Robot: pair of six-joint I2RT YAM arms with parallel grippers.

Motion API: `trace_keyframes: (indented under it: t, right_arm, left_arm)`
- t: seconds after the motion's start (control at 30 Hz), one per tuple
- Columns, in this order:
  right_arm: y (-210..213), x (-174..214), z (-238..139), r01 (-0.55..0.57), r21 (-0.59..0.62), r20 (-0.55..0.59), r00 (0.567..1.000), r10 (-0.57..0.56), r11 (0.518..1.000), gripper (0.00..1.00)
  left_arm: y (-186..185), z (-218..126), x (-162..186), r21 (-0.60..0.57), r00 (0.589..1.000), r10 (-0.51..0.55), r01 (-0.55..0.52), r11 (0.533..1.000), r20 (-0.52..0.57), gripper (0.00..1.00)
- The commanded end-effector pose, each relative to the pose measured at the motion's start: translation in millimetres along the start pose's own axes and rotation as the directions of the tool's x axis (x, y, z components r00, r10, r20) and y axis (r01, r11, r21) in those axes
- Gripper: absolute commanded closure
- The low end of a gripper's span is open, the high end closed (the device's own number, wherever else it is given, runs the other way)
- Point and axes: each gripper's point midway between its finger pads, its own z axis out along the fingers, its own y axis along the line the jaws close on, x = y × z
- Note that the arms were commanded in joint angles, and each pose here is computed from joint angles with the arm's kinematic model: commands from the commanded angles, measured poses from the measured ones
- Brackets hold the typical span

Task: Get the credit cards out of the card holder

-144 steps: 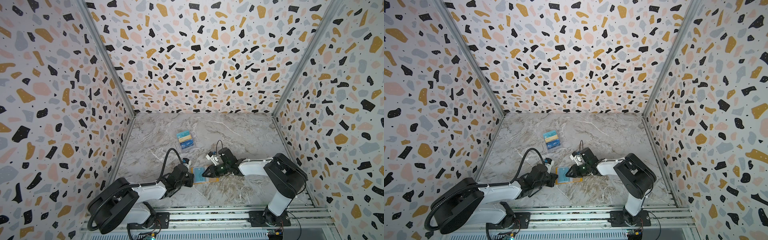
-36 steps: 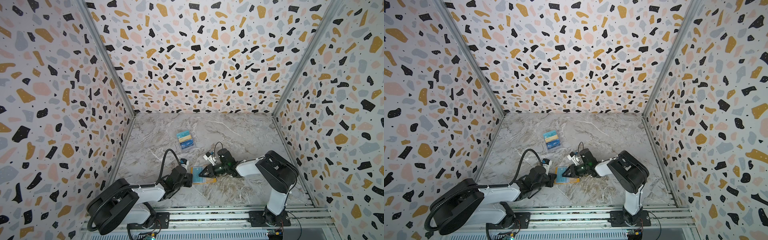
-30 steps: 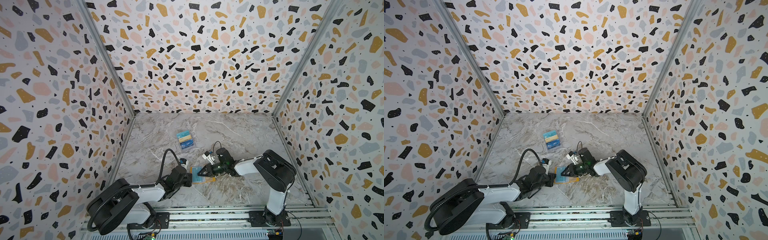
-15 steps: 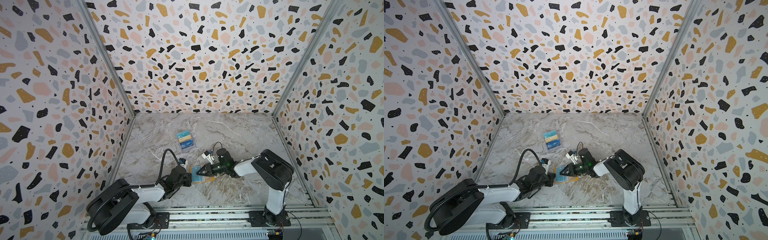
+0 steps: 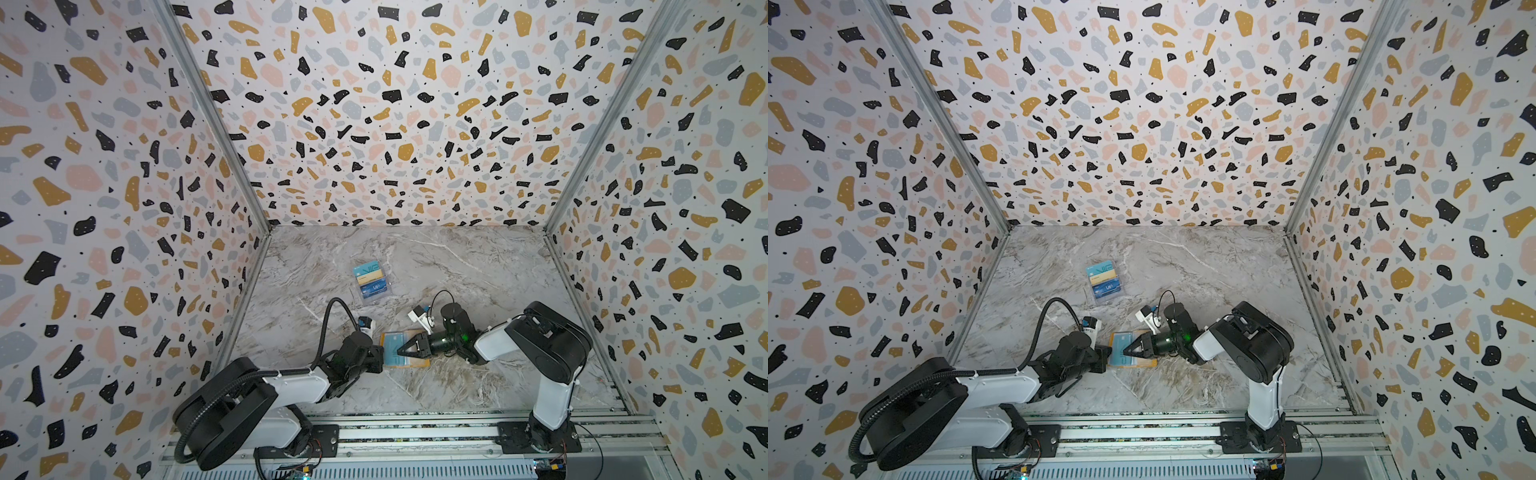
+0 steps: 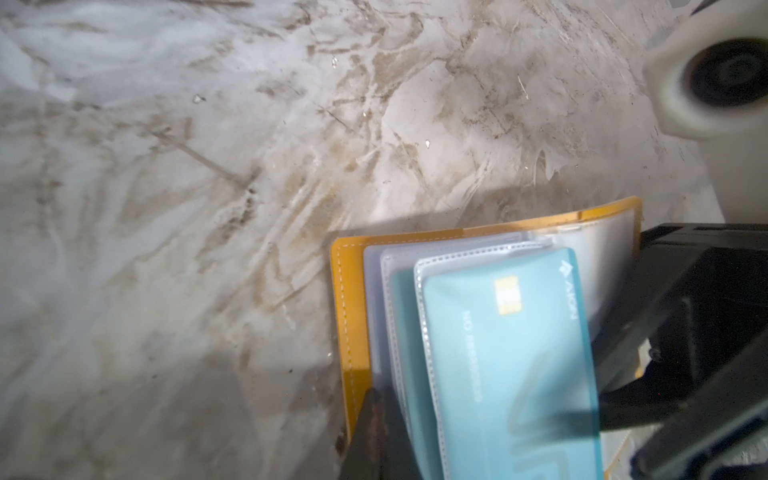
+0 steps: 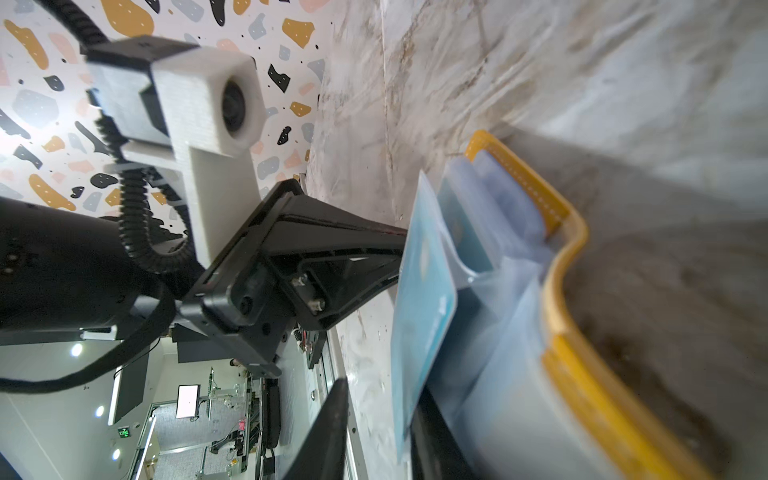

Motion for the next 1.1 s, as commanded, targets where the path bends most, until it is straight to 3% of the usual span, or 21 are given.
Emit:
trace_keyframes:
  t: [0.0,1.07]
  right_arm:
    - [23.5,-7.1,-6.7,0.068,-0.061,0.017,0.998,-0.067,0.996,0.74]
    - [0.6,-5.3,-20.2,-0.023,-0.019,0.057,0.998,0.025,1.0,0.87]
  left_arm:
    - [8.3,-0.8,22.8,-0.024,0.997,-0.007,0.005,1.0,-0.082,0.99]
    - [9.7,-6.1,20.6,-0.03,0.998,-0.01,0.008,1.0,-0.067,0.99]
